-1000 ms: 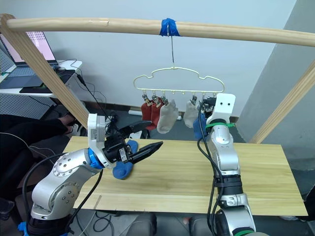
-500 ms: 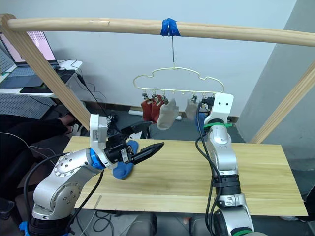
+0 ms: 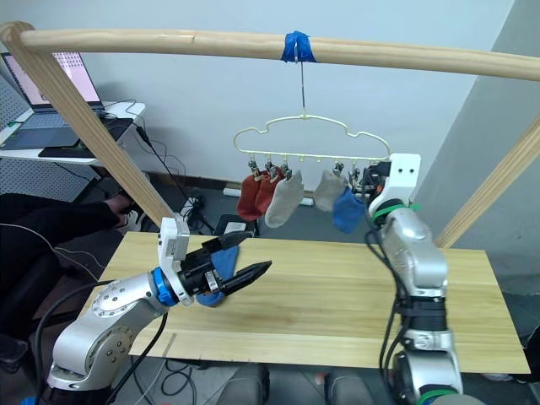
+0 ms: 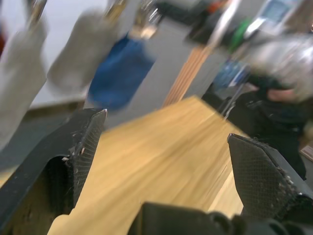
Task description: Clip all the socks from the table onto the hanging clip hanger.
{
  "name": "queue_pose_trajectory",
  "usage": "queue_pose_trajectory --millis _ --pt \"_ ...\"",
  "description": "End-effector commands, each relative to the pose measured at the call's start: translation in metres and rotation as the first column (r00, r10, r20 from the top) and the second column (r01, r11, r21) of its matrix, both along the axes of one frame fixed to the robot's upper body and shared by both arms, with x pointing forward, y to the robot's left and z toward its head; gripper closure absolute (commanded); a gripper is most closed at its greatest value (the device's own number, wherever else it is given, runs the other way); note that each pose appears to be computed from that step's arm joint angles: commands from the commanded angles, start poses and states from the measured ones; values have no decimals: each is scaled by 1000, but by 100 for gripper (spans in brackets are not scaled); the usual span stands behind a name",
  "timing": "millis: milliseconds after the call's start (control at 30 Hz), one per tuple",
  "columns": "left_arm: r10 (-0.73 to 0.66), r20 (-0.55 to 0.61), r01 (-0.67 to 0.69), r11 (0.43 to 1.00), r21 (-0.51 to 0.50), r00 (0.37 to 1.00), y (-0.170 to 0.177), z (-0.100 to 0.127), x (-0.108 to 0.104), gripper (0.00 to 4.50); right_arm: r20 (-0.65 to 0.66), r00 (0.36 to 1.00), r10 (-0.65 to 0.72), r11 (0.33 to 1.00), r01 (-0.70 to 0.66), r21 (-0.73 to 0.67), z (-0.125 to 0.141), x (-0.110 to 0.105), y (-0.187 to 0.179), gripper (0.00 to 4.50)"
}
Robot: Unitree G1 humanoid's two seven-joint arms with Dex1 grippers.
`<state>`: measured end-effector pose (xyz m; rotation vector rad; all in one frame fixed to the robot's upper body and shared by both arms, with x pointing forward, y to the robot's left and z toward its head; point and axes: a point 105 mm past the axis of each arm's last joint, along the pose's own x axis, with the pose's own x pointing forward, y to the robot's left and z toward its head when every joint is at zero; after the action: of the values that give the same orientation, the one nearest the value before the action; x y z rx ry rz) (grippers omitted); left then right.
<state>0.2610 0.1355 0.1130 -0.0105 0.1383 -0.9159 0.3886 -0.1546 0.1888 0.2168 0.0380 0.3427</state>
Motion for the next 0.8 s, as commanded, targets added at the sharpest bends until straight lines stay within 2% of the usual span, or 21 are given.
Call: queue_pose_trajectory --millis 33,133,233,500,600,800 --pt "103 -48 -98 990 103 993 26 -30 9 0 -76 980 182 980 -174 95 14 -14 4 448" --pt "250 -52 -236 952 194 967 55 -53 27 0 -145 947 288 950 -263 169 19 -25 8 448" --pt "342 -47 -322 916 240 939 73 -69 44 0 -187 914 361 924 -323 206 22 -34 15 448" --pt "509 -54 -471 828 305 859 96 -103 91 0 -228 907 353 929 -313 195 17 -39 21 448" --pt "554 -120 -497 808 317 824 100 -119 97 0 -229 910 346 933 -307 188 17 -40 23 448" --pt "541 -236 -453 824 339 807 98 -140 93 0 -227 916 330 938 -290 192 17 -41 22 448"
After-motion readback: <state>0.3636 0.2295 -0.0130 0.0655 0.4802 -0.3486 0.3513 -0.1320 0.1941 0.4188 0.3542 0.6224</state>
